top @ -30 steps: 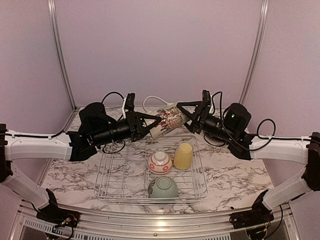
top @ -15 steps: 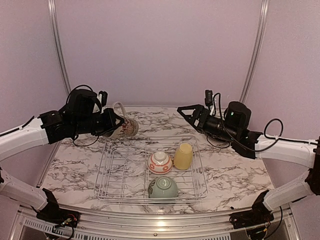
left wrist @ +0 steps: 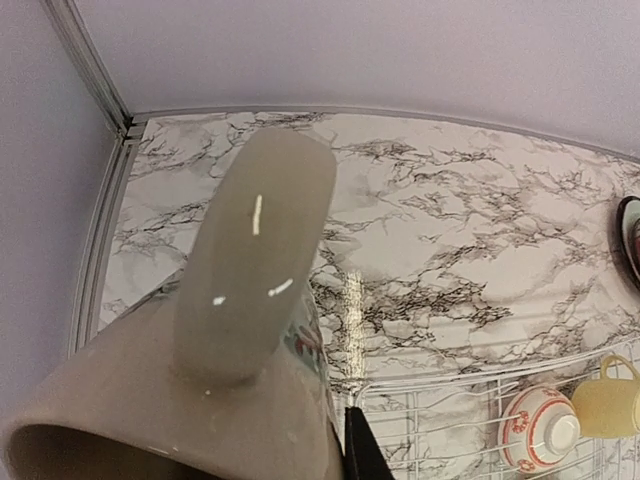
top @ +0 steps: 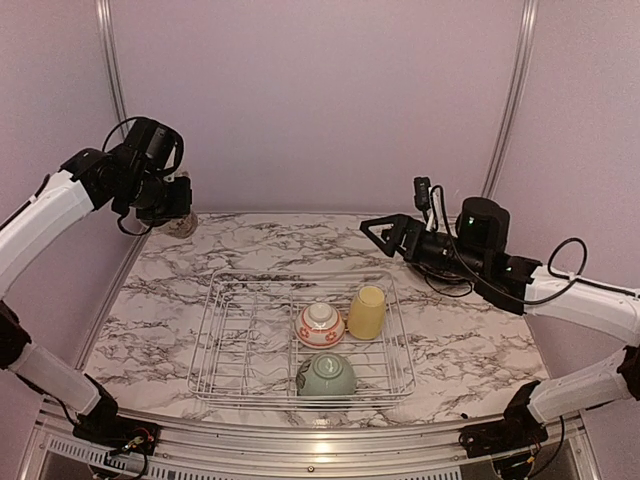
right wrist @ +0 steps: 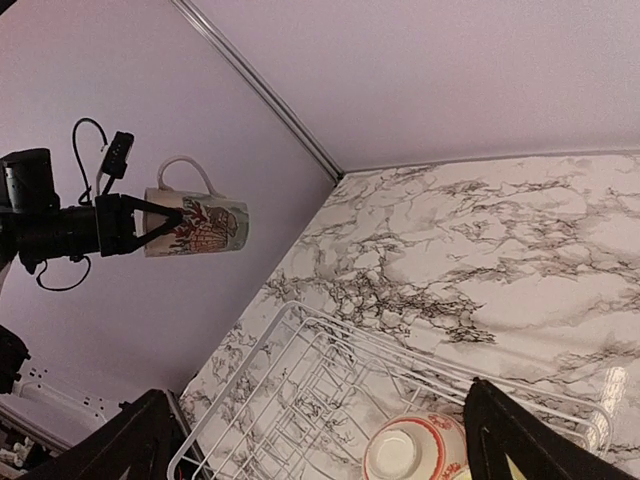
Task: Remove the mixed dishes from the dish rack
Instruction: Place the plate at the corner of the board.
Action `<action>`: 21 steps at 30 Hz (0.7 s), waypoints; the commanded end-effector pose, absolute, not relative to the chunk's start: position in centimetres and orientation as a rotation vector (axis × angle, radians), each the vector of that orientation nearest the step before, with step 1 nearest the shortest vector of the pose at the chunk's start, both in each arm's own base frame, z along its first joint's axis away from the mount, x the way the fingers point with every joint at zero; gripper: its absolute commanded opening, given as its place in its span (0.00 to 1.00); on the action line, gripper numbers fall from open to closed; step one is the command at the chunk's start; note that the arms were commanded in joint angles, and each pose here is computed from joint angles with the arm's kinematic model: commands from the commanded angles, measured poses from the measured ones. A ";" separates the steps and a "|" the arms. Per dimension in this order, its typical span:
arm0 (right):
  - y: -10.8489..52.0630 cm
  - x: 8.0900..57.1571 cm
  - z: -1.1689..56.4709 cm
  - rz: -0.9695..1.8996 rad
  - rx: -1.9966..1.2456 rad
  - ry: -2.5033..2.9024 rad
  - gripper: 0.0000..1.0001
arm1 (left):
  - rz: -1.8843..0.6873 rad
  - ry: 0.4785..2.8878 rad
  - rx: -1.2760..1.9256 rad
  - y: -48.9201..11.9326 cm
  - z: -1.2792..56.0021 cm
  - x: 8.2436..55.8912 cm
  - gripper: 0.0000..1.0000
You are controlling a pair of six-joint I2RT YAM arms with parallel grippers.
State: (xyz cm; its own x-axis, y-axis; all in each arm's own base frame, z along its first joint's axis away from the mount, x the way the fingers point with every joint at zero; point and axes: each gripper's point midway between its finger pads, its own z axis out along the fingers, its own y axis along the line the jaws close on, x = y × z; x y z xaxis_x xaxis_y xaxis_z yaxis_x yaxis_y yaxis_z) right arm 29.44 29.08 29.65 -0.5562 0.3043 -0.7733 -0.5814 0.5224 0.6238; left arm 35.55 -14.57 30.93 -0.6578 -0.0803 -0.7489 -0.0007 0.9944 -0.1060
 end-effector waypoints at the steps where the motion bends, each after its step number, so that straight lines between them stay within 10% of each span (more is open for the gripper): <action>1: 27.7 29.4 31.4 1.087 -0.253 1.796 0.98 | 0.057 2.339 0.002 -11.3 30.5 37.4 0.00; 21: 25.7 28.3 31.6 1.037 -0.218 1.799 0.98 | 0.086 2.664 0.029 -9.6 18.6 46.7 0.00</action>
State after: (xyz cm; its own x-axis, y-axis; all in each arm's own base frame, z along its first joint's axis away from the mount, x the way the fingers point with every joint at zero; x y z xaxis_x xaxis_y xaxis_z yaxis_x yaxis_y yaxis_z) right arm 28.09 26.41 31.70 -0.4847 0.3004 -0.8215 -0.5837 0.5885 0.5595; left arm 44.84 -10.63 17.38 -0.9112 0.0439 -0.4097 0.0153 0.9972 0.0728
